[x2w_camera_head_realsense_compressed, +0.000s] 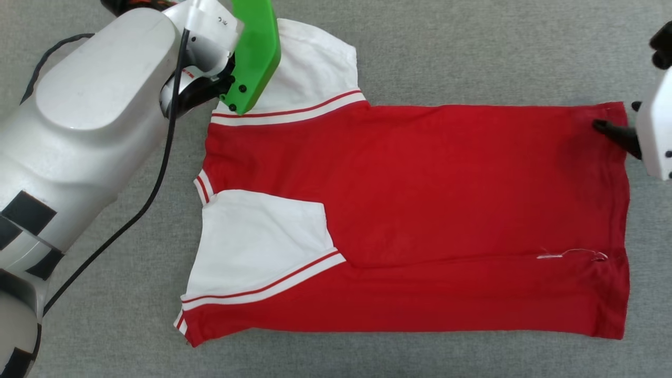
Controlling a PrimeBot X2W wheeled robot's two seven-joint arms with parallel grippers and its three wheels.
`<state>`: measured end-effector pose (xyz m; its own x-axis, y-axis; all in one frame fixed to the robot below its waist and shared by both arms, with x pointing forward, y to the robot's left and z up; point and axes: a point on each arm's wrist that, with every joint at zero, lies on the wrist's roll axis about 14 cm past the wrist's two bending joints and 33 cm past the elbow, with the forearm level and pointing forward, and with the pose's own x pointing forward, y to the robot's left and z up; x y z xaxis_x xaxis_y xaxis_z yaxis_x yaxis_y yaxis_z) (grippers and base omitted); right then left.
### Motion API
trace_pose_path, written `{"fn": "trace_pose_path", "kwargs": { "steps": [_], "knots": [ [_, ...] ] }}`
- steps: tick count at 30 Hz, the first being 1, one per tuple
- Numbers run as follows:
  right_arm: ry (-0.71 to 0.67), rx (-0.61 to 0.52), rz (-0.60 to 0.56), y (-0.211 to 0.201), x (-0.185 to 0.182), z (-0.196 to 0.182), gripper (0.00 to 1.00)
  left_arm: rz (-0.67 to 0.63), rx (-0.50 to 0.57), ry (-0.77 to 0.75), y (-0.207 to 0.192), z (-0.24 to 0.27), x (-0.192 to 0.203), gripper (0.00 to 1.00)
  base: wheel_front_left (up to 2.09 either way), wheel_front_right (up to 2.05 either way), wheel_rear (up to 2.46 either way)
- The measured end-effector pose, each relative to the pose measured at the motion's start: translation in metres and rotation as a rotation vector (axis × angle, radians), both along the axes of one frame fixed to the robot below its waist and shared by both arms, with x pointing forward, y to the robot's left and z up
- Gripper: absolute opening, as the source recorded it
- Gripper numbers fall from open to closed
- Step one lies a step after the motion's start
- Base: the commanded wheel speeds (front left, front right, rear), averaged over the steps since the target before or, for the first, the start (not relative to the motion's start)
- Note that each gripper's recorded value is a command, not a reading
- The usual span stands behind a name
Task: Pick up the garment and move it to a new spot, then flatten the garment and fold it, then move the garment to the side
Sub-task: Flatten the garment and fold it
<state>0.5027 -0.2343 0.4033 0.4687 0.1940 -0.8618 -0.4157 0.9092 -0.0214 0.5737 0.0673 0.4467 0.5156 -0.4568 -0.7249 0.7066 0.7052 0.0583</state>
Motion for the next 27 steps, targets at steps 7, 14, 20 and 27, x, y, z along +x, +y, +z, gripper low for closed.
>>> {"fn": "trace_pose_path", "kwargs": {
  "steps": [7, 14, 20, 27],
  "knots": [
    [0.106, -0.063, 0.025, -0.001, -0.006, -0.045, 1.0, -0.008, -0.007, 0.005, 0.0, -0.011, 0.002, 0.0, 0.0, 0.0, 0.0],
    [0.077, -0.019, 0.018, 0.0, -0.005, -0.049, 0.17, -0.004, -0.003, 0.002, 0.005, -0.015, 0.003, 0.0, 0.0, 0.0, 0.0],
    [-0.021, 0.046, 0.013, 0.009, -0.001, -0.036, 0.0, 0.012, -0.019, -0.026, 0.011, -0.005, 0.003, 0.0, 0.0, 0.0, 0.0],
    [-0.151, 0.114, 0.012, 0.016, -0.005, -0.009, 0.0, 0.006, -0.058, -0.075, 0.016, 0.013, -0.014, 0.0, 0.0, 0.0, 0.0]
  ]
}}
